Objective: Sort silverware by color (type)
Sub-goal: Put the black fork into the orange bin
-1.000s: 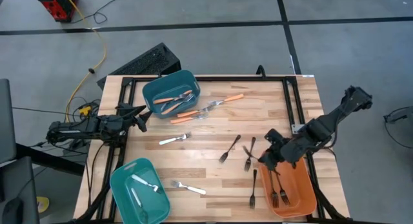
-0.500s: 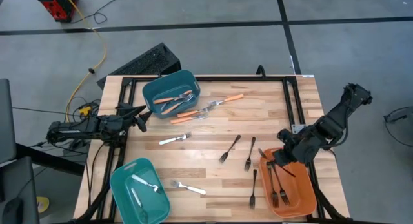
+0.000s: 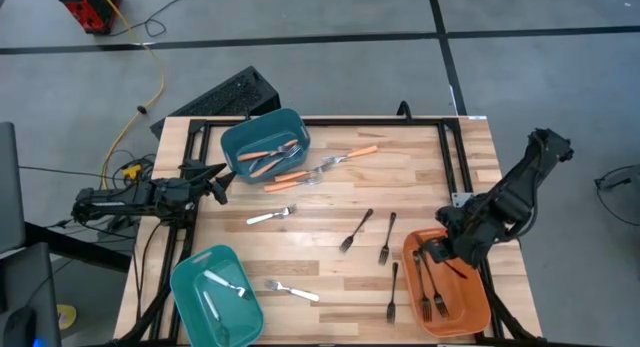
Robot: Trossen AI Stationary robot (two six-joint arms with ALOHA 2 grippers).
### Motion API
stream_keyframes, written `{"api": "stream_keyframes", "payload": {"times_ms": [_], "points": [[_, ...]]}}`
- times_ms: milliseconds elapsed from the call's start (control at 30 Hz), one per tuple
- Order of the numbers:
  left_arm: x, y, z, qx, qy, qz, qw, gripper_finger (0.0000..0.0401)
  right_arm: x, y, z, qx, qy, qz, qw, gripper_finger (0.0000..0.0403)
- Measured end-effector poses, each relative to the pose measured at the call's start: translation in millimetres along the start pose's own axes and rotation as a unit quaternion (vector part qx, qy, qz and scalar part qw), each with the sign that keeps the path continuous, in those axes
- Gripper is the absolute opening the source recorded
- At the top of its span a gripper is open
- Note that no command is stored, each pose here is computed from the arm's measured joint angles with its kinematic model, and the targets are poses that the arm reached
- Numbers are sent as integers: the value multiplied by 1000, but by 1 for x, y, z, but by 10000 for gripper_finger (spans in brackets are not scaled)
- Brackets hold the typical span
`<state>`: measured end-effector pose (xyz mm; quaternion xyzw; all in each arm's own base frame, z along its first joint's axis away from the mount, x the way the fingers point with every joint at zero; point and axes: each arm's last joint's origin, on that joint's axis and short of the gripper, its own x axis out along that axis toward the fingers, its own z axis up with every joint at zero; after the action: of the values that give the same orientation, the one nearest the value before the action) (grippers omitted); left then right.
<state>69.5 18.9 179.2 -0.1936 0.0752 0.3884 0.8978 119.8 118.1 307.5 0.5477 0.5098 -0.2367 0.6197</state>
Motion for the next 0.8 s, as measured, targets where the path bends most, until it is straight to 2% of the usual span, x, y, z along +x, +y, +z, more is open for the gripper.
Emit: {"api": "stream_keyframes", "payload": {"times_ms": [400, 800], "points": [[0, 0, 0, 6, 0, 0, 1000, 235, 7, -6, -9, 40, 29, -68, 996, 28], [0, 0, 0, 10, 0, 0, 1000, 235, 41, 6, -26, 49, 19, -124, 991, 31]]}}
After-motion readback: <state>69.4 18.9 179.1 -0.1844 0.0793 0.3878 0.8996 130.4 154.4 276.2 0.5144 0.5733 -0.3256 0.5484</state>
